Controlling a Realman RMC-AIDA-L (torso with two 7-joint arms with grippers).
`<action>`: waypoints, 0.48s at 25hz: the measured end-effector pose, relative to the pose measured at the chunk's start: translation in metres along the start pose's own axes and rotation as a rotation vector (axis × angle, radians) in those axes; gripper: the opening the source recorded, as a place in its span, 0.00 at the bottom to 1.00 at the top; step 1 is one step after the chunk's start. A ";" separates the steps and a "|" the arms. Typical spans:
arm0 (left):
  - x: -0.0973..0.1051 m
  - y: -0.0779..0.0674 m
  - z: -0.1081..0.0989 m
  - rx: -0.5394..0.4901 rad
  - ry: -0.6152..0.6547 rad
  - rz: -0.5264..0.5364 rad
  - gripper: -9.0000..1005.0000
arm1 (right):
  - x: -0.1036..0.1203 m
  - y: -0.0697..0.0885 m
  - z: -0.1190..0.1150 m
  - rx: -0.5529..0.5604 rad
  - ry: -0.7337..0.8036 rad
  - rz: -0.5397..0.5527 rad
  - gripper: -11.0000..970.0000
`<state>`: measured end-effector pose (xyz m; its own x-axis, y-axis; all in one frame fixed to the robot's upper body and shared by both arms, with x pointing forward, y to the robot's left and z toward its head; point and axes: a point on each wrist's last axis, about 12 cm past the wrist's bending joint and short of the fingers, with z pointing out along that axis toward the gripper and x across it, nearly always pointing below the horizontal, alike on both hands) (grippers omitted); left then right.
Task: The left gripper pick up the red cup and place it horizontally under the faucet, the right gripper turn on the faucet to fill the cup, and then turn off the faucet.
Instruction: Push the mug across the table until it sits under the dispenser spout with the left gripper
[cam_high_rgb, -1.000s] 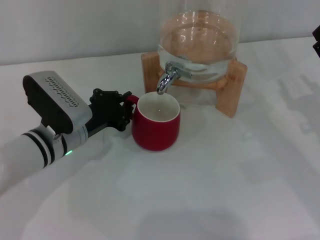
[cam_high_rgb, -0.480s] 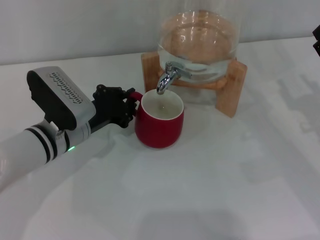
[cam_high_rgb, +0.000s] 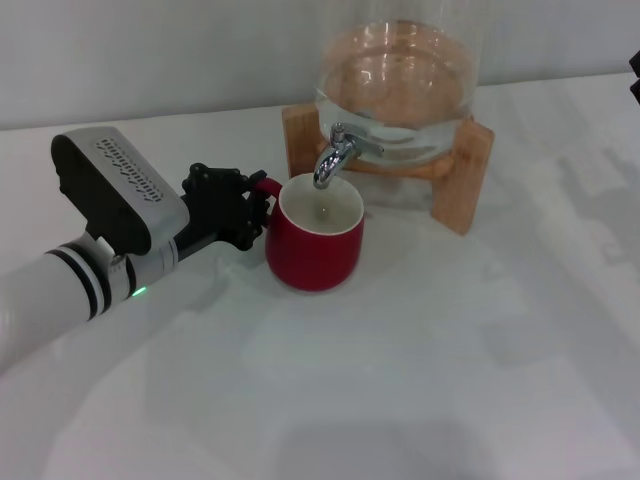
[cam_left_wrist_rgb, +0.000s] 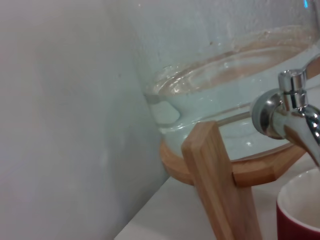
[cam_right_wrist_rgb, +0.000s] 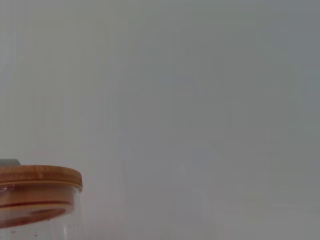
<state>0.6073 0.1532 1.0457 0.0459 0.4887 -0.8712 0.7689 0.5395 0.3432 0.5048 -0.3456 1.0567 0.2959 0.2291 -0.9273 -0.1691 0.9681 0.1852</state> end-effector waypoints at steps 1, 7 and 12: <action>0.000 0.000 0.000 -0.001 0.000 0.000 0.11 | 0.000 0.000 0.000 0.001 0.000 0.000 0.75; 0.002 0.001 0.000 -0.008 0.017 0.013 0.11 | 0.000 0.000 0.001 0.000 -0.003 0.000 0.75; 0.002 -0.001 0.001 -0.008 0.020 0.019 0.11 | 0.000 0.001 0.001 -0.002 -0.005 0.001 0.75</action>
<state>0.6072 0.1531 1.0432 0.0473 0.5126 -0.8573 0.7629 0.5355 0.3623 0.5058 -0.3451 1.0577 0.3003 0.2301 -0.9257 -0.1715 0.9677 0.1849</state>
